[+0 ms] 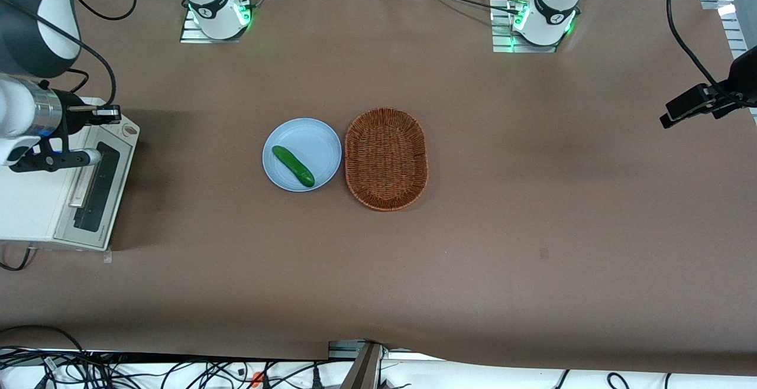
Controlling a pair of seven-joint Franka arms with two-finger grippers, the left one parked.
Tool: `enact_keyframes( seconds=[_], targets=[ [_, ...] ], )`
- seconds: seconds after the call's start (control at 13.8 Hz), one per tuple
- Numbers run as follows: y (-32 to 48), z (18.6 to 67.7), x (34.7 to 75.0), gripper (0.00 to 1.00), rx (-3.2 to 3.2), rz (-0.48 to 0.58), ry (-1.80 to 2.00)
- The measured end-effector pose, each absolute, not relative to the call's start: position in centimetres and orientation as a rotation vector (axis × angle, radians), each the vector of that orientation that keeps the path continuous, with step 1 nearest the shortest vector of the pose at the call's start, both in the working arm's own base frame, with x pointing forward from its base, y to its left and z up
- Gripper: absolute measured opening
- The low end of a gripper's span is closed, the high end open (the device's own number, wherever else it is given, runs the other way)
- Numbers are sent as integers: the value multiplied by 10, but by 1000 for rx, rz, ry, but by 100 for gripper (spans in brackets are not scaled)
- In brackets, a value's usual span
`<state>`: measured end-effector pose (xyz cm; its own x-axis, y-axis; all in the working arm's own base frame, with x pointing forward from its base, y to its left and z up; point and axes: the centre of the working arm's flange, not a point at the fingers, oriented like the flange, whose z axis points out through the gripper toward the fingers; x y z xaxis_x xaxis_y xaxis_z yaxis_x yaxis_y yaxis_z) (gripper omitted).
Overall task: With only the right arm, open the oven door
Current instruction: 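Move the right gripper down toward the toaster oven's door handle, then close the right gripper on the silver door handle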
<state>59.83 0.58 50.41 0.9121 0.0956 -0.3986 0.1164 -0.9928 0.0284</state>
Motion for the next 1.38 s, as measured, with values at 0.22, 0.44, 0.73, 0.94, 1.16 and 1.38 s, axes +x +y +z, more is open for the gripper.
enact_keyframes(
  seconds=[0.22, 0.44, 0.73, 0.94, 1.16, 1.38],
  targets=[
    [1, 484, 600, 1, 2985, -641, 202],
    [-4, 466, 603, 1, 2942, -640, 266],
    [-13, 434, 614, 1, 2864, -642, 318],
    [-31, 397, 626, 1, 2795, -655, 399],
    [-75, 372, 634, 1, 2801, -658, 459],
    [-95, 372, 636, 1, 2774, -636, 501]
  ],
)
